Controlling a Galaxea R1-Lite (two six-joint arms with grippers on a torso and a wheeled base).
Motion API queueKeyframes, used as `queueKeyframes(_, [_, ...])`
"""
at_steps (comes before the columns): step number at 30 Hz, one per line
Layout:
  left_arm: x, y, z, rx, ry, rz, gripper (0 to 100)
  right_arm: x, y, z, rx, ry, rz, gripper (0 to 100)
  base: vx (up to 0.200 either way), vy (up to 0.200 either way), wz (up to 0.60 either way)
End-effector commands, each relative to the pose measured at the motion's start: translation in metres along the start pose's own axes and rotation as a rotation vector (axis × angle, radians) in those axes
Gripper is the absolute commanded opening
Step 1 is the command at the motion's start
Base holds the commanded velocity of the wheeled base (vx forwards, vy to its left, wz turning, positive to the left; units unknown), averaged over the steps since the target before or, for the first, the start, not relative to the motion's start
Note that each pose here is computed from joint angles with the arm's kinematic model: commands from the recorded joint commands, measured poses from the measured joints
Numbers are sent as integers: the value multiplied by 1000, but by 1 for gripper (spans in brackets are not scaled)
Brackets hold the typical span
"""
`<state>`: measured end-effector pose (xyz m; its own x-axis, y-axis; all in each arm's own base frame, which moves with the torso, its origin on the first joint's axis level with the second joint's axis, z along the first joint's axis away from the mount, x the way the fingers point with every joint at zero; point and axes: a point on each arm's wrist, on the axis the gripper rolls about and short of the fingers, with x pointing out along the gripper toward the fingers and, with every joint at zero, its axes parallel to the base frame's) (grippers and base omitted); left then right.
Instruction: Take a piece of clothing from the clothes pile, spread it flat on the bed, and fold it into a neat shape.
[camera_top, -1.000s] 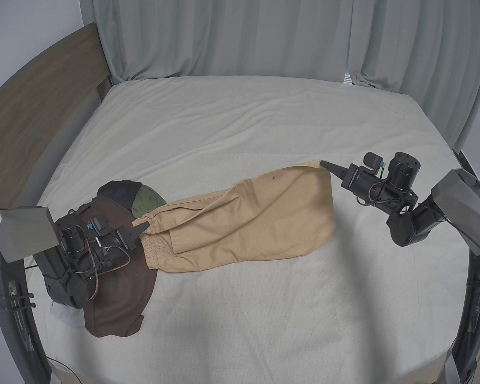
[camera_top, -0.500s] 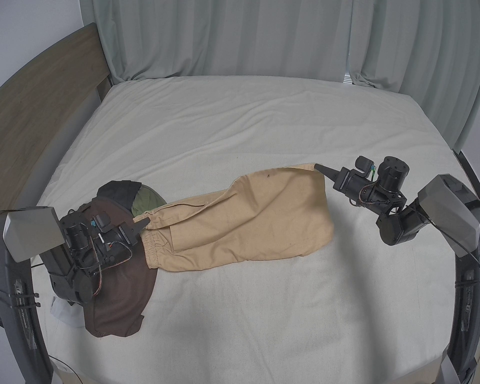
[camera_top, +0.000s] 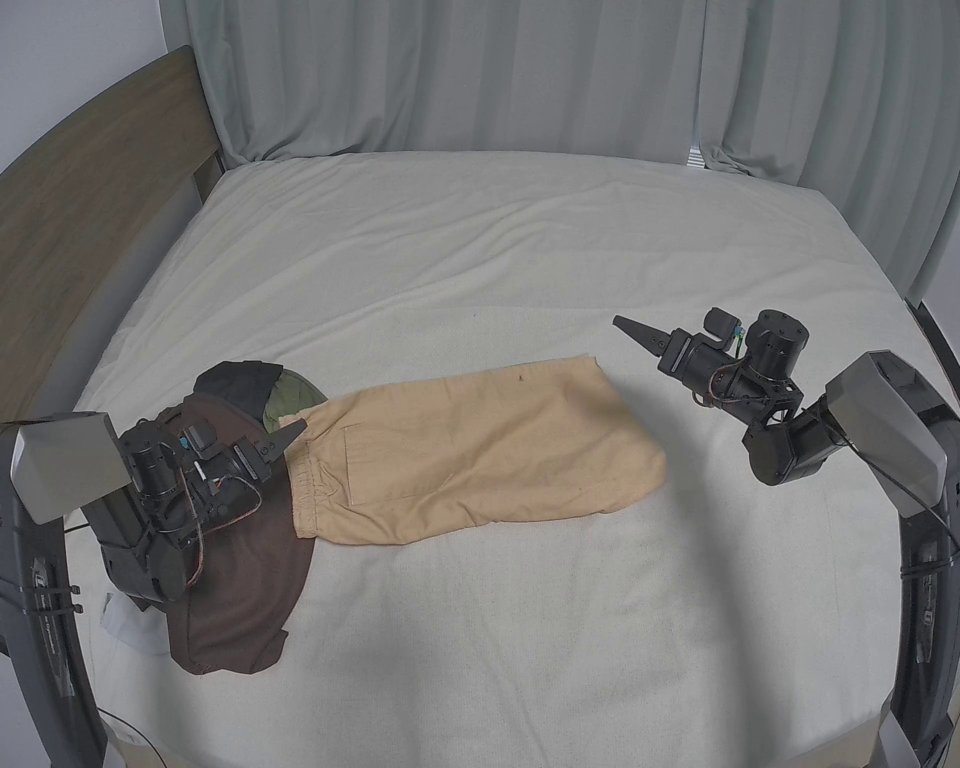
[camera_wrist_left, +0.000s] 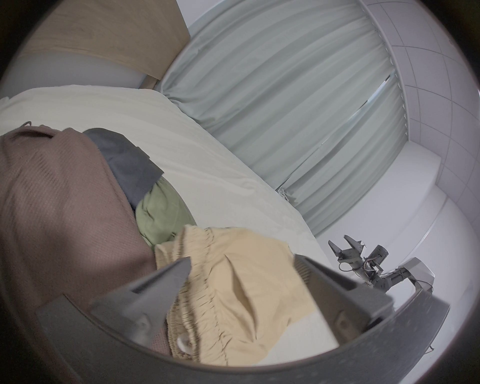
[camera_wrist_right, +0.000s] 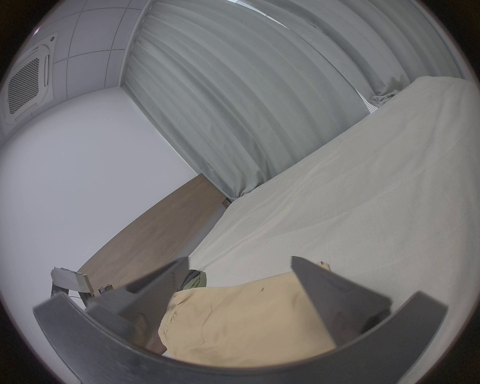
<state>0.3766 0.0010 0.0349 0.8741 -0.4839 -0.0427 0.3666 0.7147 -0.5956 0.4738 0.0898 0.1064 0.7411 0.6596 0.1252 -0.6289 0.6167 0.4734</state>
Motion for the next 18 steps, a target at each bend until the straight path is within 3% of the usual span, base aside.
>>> queueKeyframes(1, [0,3,2,-7,-11,12,100,1,1,-2,-1,0,2,100,0,0,0])
queueKeyframes(12, [-12,-10,12,-3,-26,5,100,-27,47,-32,48,98,22,100,0,0,0])
queueKeyframes(18, [-14,-14,12,-2,-16,-6,100,-41,55,-56,91,161,-7,100,0,0,0])
